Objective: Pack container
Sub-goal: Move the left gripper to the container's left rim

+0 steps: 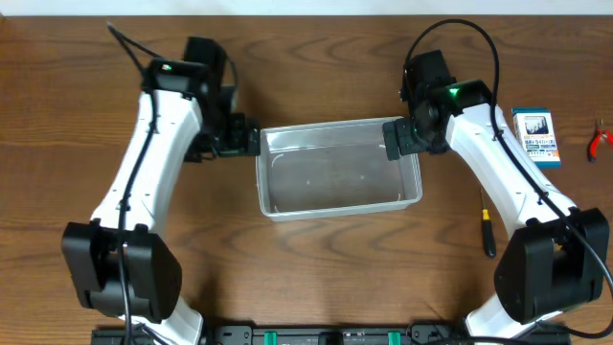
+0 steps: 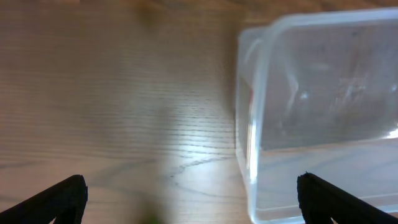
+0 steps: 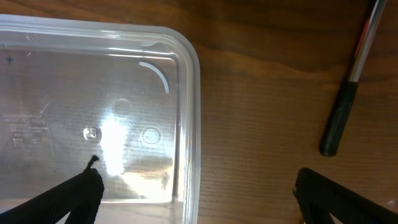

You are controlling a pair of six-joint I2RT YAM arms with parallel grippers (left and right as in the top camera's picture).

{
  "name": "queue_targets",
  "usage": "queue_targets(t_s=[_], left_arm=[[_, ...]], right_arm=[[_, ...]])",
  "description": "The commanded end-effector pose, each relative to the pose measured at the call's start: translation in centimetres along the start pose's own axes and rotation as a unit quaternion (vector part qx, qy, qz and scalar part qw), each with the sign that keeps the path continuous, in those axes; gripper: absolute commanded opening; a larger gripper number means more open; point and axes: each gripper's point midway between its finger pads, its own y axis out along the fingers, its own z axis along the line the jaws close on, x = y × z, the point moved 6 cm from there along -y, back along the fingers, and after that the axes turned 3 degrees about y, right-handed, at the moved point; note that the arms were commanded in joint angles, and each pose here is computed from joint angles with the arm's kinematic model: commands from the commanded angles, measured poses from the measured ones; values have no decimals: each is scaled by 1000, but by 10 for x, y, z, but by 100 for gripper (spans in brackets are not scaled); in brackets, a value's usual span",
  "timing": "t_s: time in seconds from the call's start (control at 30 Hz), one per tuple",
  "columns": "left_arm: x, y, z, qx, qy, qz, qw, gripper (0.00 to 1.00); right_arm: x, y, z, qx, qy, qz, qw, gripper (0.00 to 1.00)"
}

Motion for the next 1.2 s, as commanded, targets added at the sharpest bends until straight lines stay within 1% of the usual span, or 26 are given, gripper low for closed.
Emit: queue_targets(t_s=[0.0, 0.1, 0.23, 0.37, 0.57, 0.73, 0.93, 1.03, 1.17], left_arm=[[-1, 3, -3, 11, -3, -1, 1000, 98], [-5, 9, -8, 11, 22, 7, 1000, 98], [-12, 22, -12, 13, 31, 24, 999, 98], [-14, 30, -12, 14, 19, 27, 999, 98], [-13, 31, -12, 14, 21, 25, 999, 98], [-13, 42, -11, 13, 19, 21, 1000, 98], [-10, 50, -10, 16, -19, 9, 1000, 98], [-6, 49, -2, 50, -53, -7, 997, 98], [-4, 52, 1, 63, -58, -9, 996, 98]], right_arm=[[6, -9, -3, -3, -1, -18, 1000, 99], [6, -9, -3, -3, -10, -18, 1000, 99], [6, -9, -3, -3, -9, -18, 1000, 99], [6, -9, -3, -3, -9, -18, 1000, 99], [6, -9, -3, -3, -13, -18, 1000, 99], [6, -8, -3, -3, -13, -17, 1000, 99], [7, -8, -3, -3, -13, -18, 1000, 99], [7, -8, -3, -2, -11, -19, 1000, 99], [6, -8, -2, 3, -11, -18, 1000, 99]])
